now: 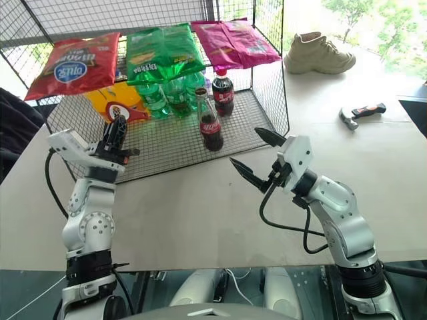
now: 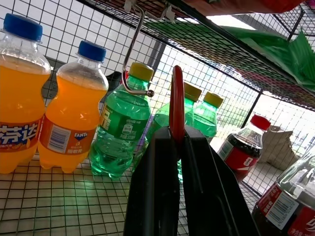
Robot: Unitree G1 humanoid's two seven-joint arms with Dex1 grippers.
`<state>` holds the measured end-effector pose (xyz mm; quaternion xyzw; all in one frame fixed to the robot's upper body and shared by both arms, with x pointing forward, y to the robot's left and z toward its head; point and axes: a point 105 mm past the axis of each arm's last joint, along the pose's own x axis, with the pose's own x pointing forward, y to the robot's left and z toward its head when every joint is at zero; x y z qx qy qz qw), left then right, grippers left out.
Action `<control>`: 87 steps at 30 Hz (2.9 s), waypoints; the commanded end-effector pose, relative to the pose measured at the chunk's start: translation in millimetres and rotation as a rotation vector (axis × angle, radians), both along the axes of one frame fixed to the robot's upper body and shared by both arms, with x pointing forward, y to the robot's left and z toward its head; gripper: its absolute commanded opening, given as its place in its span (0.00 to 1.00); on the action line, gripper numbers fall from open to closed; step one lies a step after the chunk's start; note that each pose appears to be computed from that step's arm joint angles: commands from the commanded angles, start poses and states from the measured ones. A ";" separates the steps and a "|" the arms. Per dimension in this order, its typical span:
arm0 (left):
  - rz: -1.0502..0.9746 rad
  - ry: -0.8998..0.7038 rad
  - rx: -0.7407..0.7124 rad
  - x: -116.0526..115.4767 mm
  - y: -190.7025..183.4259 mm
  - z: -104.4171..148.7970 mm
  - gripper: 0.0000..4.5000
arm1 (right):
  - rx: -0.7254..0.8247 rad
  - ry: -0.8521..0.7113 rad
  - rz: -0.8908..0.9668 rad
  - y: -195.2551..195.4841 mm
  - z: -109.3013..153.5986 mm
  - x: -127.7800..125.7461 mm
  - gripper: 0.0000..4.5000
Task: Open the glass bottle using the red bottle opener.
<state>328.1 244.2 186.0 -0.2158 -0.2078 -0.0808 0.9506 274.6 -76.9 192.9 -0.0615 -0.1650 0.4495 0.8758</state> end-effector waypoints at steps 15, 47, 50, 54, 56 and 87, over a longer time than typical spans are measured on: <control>-0.777 0.010 -0.092 -44.6 -103.0 10.6 0.03 | -0.020 0.336 0.167 18.9 -18.6 -16.1 1.00; -1.290 0.292 -0.051 -73.7 -138.7 -33.1 0.00 | -0.224 0.737 0.718 36.8 -14.2 -55.6 0.00; -1.294 0.285 -0.040 -73.6 -139.2 -32.5 0.00 | -0.216 0.752 0.733 38.1 -14.5 -58.6 0.00; -1.278 0.295 0.027 -73.9 -141.7 -38.7 0.00 | -0.215 0.775 0.727 38.6 -19.1 -60.2 0.00; -1.259 0.278 0.046 -72.9 -142.2 -38.9 0.00 | -0.214 0.788 0.701 38.2 -23.6 -58.5 0.00; -0.549 -0.099 0.500 3.0 -98.8 4.6 0.99 | 0.062 0.491 -0.137 -75.0 -17.6 21.2 0.00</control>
